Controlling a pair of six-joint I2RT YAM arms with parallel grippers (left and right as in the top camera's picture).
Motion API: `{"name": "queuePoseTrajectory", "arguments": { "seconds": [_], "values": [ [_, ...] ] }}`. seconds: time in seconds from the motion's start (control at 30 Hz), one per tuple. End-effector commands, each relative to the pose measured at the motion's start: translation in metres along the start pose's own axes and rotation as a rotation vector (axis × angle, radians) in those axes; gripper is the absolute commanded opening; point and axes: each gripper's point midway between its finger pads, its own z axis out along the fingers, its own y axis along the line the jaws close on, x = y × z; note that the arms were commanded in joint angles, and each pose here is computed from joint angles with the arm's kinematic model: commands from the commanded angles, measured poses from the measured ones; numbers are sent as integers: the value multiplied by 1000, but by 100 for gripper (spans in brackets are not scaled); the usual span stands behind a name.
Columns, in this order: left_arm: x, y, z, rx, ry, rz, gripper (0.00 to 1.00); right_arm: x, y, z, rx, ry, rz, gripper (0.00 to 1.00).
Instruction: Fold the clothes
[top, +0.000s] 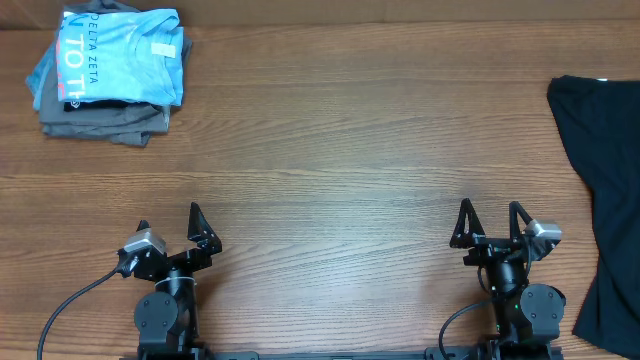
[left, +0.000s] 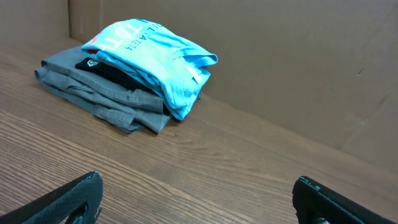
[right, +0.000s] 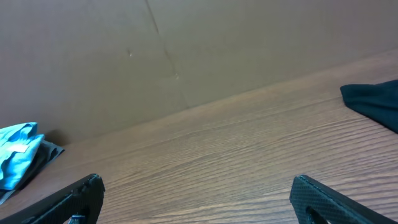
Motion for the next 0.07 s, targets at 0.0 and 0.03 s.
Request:
{"name": "queuePoseTrajectory", "arguments": {
  "seconds": [0.0,0.03],
  "values": [
    [-2,1,0,-7,-14,4,100,1,0,0,-1,-8,4,100],
    [-2,1,0,-7,-14,4,100,1,0,0,-1,-8,4,100]
  ]
}}
